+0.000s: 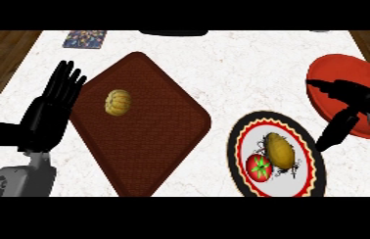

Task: Pick the lemon from the plate and place it in the bowl

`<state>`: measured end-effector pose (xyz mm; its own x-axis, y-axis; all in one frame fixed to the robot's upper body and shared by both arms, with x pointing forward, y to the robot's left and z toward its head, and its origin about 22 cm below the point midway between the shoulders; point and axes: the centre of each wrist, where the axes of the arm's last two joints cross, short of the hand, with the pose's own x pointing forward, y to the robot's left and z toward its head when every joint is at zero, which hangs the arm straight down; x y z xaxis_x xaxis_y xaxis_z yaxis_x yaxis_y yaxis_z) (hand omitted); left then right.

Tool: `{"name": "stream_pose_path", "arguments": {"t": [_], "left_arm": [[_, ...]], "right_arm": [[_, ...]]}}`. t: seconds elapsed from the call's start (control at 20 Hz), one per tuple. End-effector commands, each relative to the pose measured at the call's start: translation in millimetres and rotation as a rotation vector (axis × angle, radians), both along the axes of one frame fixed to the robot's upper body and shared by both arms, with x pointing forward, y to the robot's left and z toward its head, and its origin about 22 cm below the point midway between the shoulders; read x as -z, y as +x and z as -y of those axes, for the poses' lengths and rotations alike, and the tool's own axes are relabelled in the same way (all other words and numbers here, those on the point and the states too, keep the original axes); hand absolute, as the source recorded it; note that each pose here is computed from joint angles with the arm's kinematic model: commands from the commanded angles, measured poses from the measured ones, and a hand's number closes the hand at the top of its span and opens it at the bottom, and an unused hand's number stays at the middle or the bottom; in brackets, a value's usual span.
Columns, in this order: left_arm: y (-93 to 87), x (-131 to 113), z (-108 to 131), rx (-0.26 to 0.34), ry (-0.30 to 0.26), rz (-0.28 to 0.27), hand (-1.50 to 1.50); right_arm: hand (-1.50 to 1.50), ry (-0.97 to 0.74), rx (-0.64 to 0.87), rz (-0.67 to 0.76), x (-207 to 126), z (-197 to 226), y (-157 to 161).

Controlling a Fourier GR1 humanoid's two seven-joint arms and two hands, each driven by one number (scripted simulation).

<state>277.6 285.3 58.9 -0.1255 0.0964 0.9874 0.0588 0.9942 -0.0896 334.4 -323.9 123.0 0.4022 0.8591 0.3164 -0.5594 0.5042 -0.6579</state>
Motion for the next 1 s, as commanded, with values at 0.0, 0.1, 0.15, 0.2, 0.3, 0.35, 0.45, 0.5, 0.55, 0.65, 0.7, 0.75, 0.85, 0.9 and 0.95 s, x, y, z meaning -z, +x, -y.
{"name": "stream_pose_path", "arguments": {"t": [0.0, 0.1, 0.15, 0.2, 0.3, 0.35, 0.45, 0.5, 0.55, 0.65, 0.7, 0.75, 0.85, 0.9, 0.95], "left_arm": [[-5.1, -1, -16, 0.002, -0.005, 0.005, 0.0], [4.2, 2, -6, -0.031, 0.006, -0.003, 0.0], [-0.2, -4, -13, -0.024, 0.002, -0.014, 0.0], [-5.5, 0, -11, -0.025, -0.018, -0.017, 0.0], [-10.8, -3, -7, -0.044, 0.001, -0.012, 0.0], [-7.9, 10, -9, -0.017, 0.0, -0.009, 0.0], [-1.3, -5, -10, -0.054, -0.009, 0.005, 0.0], [-8.0, 6, -22, -0.056, 0.005, -0.01, 0.0], [-1.9, -12, -2, -0.042, -0.022, -0.003, 0.0], [-5.2, -1, -10, -0.051, 0.002, -0.016, 0.0], [-8.2, 14, -22, -0.039, 0.01, -0.009, 0.0], [-2.9, 14, -2, -0.047, -0.02, -0.013, 0.0], [-3.4, 10, -16, -0.059, -0.02, -0.012, 0.0], [-2.1, 9, 2, -0.041, -0.02, -0.012, 0.0], [-14.6, -4, -16, -0.038, -0.005, -0.003, 0.0]], "right_arm": [[-1.5, -0.027, -0.108, -0.154, -36, -32, 21], [-1.5, -0.011, -0.082, -0.165, -46, -46, 28], [-1.5, -0.026, -0.06, -0.18, -44, -67, 29], [-1.5, -0.041, -0.057, -0.183, -43, -54, 35], [-1.5, 0.001, -0.054, -0.18, -28, -72, 17], [-1.5, 0.009, -0.036, -0.17, -33, -58, 28], [-1.5, -0.007, -0.043, -0.199, -44, -64, 20], [-1.5, 0.005, -0.027, -0.217, -24, -54, 15], [-1.5, 0.022, -0.043, -0.196, -31, -70, 15], [-1.5, 0.02, -0.032, -0.203, -29, -76, 3], [-1.5, 0.007, -0.037, -0.218, -14, -65, -6], [-1.5, 0.019, -0.025, -0.199, 0, -65, -4], [-1.5, 0.013, -0.022, -0.182, -2, -87, -18], [-1.5, -0.007, -0.006, -0.143, -5, -86, -17], [-1.5, -0.015, 0.004, -0.114, 0, -64, -36]]}}
